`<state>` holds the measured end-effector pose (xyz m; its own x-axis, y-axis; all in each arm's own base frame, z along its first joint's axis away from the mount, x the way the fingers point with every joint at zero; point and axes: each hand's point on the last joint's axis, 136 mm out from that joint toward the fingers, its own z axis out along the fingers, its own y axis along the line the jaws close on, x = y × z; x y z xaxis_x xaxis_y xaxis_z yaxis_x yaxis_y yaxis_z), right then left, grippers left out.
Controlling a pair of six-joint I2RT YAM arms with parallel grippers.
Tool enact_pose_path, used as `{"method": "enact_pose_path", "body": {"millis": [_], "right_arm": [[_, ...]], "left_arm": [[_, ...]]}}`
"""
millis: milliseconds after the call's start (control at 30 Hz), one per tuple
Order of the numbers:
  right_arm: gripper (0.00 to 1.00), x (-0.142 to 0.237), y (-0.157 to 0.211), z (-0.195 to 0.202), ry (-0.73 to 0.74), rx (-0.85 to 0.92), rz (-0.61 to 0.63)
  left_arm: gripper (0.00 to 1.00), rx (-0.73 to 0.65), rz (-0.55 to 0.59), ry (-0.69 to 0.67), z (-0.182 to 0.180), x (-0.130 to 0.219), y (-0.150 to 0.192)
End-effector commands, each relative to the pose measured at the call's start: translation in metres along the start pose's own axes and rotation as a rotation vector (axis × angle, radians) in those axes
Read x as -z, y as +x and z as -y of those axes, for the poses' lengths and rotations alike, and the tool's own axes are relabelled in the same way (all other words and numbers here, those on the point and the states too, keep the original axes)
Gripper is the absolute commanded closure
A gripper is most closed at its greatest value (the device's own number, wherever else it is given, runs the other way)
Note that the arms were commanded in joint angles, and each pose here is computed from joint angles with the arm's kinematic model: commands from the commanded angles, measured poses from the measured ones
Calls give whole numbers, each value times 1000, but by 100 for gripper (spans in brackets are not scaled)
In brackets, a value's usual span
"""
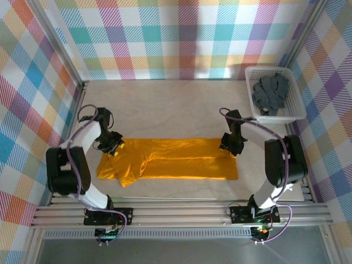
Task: Fold and stack the t-shirts
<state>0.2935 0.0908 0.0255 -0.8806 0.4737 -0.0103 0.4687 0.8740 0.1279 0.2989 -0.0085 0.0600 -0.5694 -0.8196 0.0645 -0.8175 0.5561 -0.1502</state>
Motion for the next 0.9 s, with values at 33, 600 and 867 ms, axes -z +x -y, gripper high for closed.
{"method": "enact_pose_path", "body": {"millis": [33,600,867], "right_arm": [[63,-16,-10,6,53,-21,-67],[58,19,-101,-53,-53,137,61],[56,85,-28,-69,-177,261,213]], "left_arm": [[68,-1,42,-39,8,-16,-37],[50,-167,196,14,59,11,-76],[81,-712,359,90,82,53,77]]}}
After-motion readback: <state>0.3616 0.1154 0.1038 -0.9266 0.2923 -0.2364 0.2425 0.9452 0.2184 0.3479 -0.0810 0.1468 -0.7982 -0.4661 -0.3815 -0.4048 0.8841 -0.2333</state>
